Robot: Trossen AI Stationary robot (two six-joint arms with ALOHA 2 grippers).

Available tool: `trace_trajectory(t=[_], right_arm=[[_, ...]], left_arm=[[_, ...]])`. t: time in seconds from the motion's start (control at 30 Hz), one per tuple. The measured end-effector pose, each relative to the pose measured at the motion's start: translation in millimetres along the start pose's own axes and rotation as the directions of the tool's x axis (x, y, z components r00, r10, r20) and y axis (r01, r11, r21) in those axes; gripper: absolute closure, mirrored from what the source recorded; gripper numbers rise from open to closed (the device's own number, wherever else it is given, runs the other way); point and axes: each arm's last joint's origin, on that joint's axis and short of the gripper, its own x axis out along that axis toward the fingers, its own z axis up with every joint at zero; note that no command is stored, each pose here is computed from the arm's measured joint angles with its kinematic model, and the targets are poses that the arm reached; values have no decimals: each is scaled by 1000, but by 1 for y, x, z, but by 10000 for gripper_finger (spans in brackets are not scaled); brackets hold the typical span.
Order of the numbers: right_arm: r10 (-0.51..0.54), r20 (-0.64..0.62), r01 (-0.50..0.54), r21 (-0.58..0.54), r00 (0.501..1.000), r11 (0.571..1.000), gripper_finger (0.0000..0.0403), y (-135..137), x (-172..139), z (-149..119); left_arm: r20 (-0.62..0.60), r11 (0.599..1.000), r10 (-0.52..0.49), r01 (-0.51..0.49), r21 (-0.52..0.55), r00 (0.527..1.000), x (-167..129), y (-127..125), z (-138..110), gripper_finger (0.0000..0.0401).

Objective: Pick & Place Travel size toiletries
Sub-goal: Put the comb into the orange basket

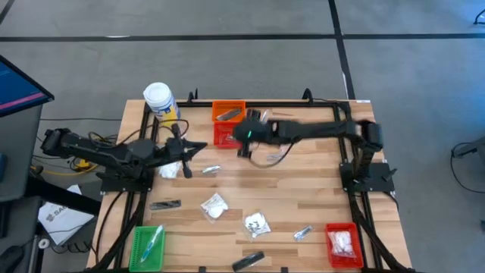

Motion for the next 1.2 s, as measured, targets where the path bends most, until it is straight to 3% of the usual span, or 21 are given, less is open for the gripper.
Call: trace_trajectory(t=[0.2, 0.3, 0.5, 0.9, 1.2], right_arm=[[147, 164, -163, 87, 975, 983, 402, -79, -11, -4], [147, 197, -161, 56, 969, 985, 402, -105, -9, -12], [110, 130, -119, 62, 985, 991, 402, -137, 15, -22], [206, -99, -202, 45, 974, 978, 403, -160, 95, -1], [308, -206, -300, 68, 929, 951, 403, -157, 138, -20]], left_arm=[[-10, 999, -6, 6, -54, 1000, -26, 15, 3, 401], [-12, 995, -15, 14, -96, 1000, -33, 18, 3, 401], [4, 988, -96, 96, -120, 995, -32, 15, 3, 401], [-76, 990, -118, 110, -93, 990, -17, 4, -6, 401], [-128, 990, -127, 119, -71, 984, -9, -2, -13, 401]])
